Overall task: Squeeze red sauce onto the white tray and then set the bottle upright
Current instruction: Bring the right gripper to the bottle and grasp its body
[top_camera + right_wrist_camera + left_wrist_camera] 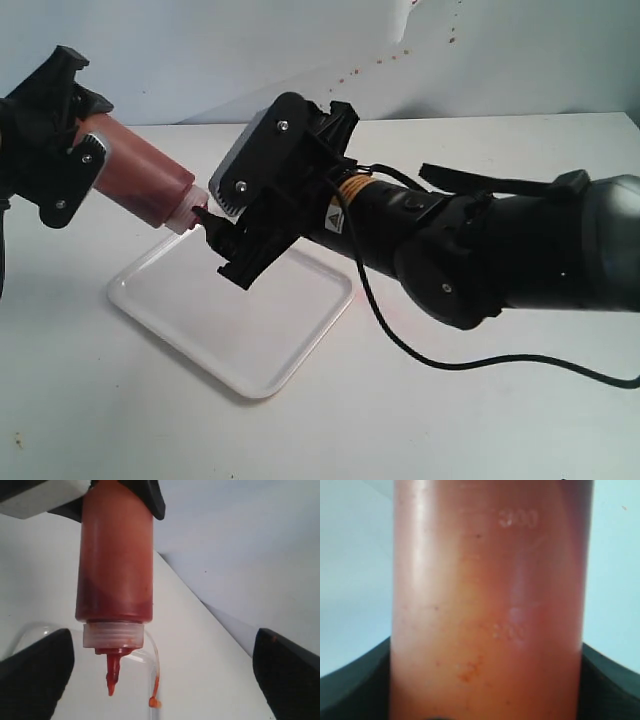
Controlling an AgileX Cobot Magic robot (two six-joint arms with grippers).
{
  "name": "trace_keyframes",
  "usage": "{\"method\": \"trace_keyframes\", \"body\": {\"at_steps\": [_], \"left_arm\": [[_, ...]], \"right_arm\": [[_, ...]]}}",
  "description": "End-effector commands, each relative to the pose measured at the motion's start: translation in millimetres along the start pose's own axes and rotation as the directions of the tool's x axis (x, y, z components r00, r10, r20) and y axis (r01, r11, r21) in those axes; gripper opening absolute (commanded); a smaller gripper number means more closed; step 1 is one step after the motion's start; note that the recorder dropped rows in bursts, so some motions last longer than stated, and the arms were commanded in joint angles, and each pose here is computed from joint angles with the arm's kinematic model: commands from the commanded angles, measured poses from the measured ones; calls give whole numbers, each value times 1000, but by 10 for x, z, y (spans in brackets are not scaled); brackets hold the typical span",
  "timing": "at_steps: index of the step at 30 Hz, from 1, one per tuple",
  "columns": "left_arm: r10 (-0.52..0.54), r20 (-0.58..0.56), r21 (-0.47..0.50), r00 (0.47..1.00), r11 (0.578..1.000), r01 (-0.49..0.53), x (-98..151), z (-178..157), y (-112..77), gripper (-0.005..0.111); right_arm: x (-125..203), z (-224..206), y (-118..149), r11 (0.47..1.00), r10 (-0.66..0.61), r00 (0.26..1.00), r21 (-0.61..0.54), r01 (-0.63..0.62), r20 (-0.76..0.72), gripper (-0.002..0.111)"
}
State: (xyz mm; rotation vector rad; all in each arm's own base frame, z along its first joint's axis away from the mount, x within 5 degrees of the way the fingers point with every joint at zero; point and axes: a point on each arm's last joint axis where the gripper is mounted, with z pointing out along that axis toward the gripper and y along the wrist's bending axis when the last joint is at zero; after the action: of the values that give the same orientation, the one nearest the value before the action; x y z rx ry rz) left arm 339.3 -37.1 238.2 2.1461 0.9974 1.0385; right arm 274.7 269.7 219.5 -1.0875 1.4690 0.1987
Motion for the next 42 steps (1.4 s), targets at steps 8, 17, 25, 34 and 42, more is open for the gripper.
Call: {"method": "trace_keyframes", "body": {"at_steps": [8, 17, 25, 34, 42], "left_arm": [[14, -56, -10, 998, 1000, -14, 30, -39, 86, 0], [14, -56, -10, 998, 1000, -14, 30, -39, 86, 0], [19, -60, -8, 998, 1000, -19, 34, -39, 84, 0], [43, -85, 5, 995, 999, -43, 57, -41, 75, 0], [46, -76, 1, 996, 999, -46, 48, -40, 78, 0]], "right_arm": [[107, 159, 116, 998, 67, 994, -10, -66, 88, 88], [67, 188, 102, 982, 181, 959, 13, -188, 217, 88], [71, 192, 114, 962, 269, 939, -16, -272, 216, 92], [119, 210, 185, 980, 196, 966, -59, -189, 169, 105], [185, 227, 208, 960, 278, 955, -73, -271, 106, 105]]}}
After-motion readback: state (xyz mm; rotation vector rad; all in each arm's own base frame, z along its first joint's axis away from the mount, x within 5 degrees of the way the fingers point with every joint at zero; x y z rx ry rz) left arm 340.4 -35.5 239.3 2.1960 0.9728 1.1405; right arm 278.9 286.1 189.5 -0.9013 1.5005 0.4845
